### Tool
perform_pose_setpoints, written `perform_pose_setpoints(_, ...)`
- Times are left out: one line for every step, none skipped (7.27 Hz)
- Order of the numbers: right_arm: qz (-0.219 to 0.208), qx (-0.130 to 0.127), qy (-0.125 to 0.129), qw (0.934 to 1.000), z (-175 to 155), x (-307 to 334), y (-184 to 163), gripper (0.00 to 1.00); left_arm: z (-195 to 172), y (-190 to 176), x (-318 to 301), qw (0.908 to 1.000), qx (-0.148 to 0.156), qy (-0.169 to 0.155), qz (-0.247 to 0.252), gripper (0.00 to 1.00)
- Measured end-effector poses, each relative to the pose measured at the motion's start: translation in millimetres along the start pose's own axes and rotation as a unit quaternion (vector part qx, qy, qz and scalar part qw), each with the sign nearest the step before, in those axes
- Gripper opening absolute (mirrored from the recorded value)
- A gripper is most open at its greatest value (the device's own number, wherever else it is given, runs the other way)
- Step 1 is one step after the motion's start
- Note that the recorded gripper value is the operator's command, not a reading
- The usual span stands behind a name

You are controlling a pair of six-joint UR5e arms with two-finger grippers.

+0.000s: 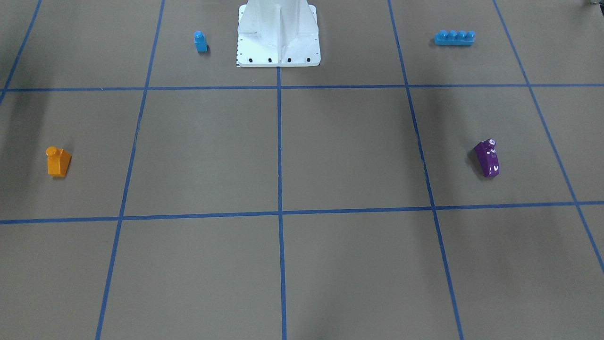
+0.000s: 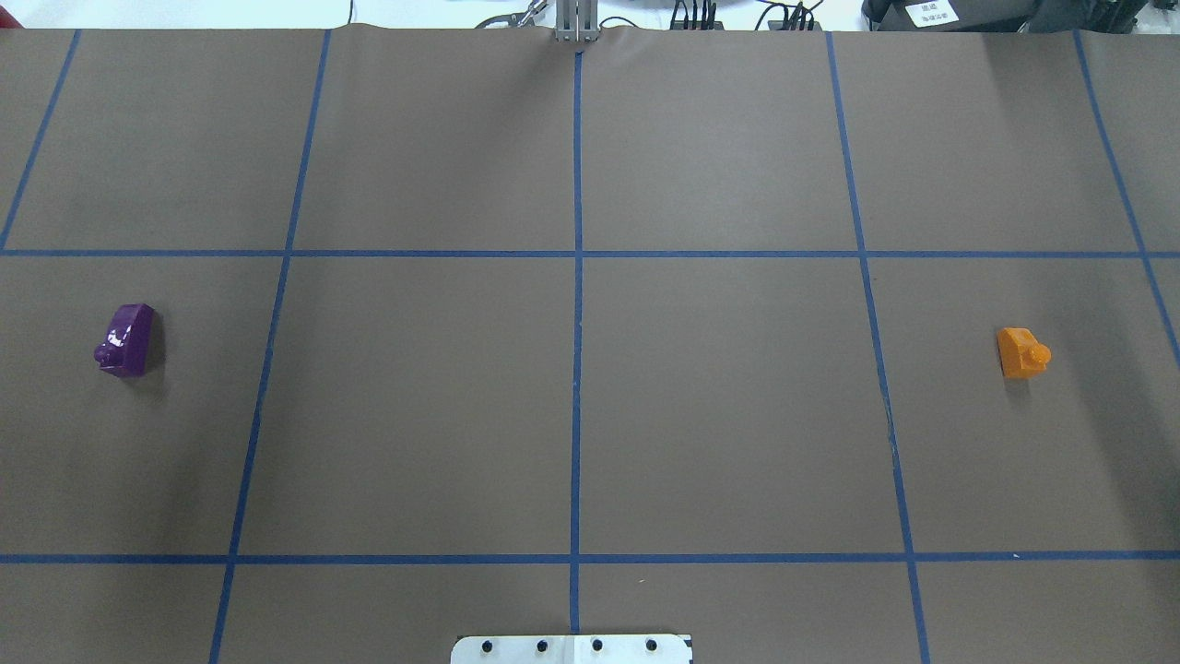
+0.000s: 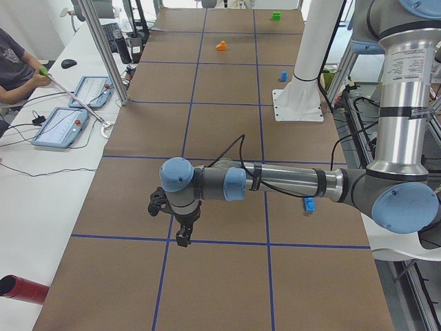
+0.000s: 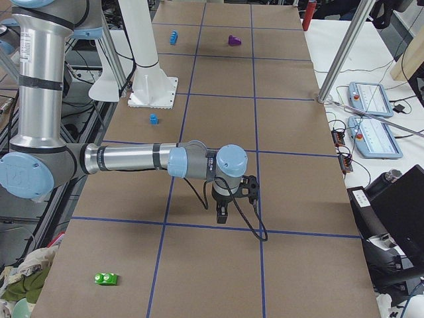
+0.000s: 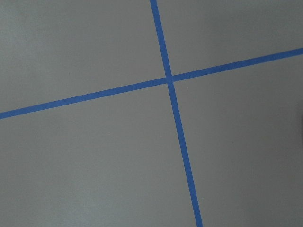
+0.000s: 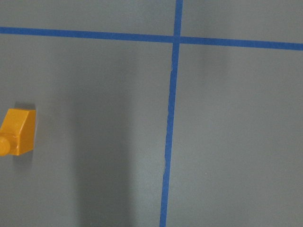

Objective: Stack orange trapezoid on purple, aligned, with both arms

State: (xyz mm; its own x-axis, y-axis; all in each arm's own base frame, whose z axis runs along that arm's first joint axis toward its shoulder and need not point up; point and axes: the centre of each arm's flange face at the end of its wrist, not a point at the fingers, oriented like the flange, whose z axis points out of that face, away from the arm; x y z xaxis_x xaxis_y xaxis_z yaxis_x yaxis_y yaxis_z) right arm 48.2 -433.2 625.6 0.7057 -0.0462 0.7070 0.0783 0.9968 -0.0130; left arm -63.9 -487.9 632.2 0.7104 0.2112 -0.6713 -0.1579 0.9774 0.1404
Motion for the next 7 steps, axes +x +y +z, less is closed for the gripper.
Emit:
perform_pose_setpoints(-0.001, 0.001, 0.0, 1.0, 0, 0, 0, 1.0, -1, -1, 0, 1.0, 0.001, 0.0, 0.001, 1.0)
perform_pose_setpoints(0.0, 0.001, 0.0, 1.0, -1, -1, -1, 1.0, -2, -3, 1, 1.0, 0.002, -0.001, 0.002, 1.0)
perform_pose_setpoints(0.001, 0.002, -0.001, 1.0, -1, -1, -1, 1.0, -5, -6, 3, 1.0, 0.006, -0.002, 0.006, 1.0)
perform_pose_setpoints(0.002, 0.004, -0.002, 1.0, -2, -2, -2, 1.0, -8, -11, 8, 0.9997, 0.017, -0.005, 0.019, 1.0)
perform_pose_setpoints(0.001, 0.006, -0.002, 1.0, -3, -4, -3, 1.0, -11, -19, 16, 0.9987, 0.036, -0.008, 0.034, 1.0)
perform_pose_setpoints(-0.002, 0.01, -0.001, 1.0, -7, -6, -6, 1.0, -16, -30, 32, 0.9973, 0.06, -0.009, 0.04, 1.0)
perform_pose_setpoints(-0.007, 0.016, -0.001, 0.9999, -12, -12, -14, 1.0, -19, -45, 57, 0.9957, 0.082, -0.006, 0.044, 1.0)
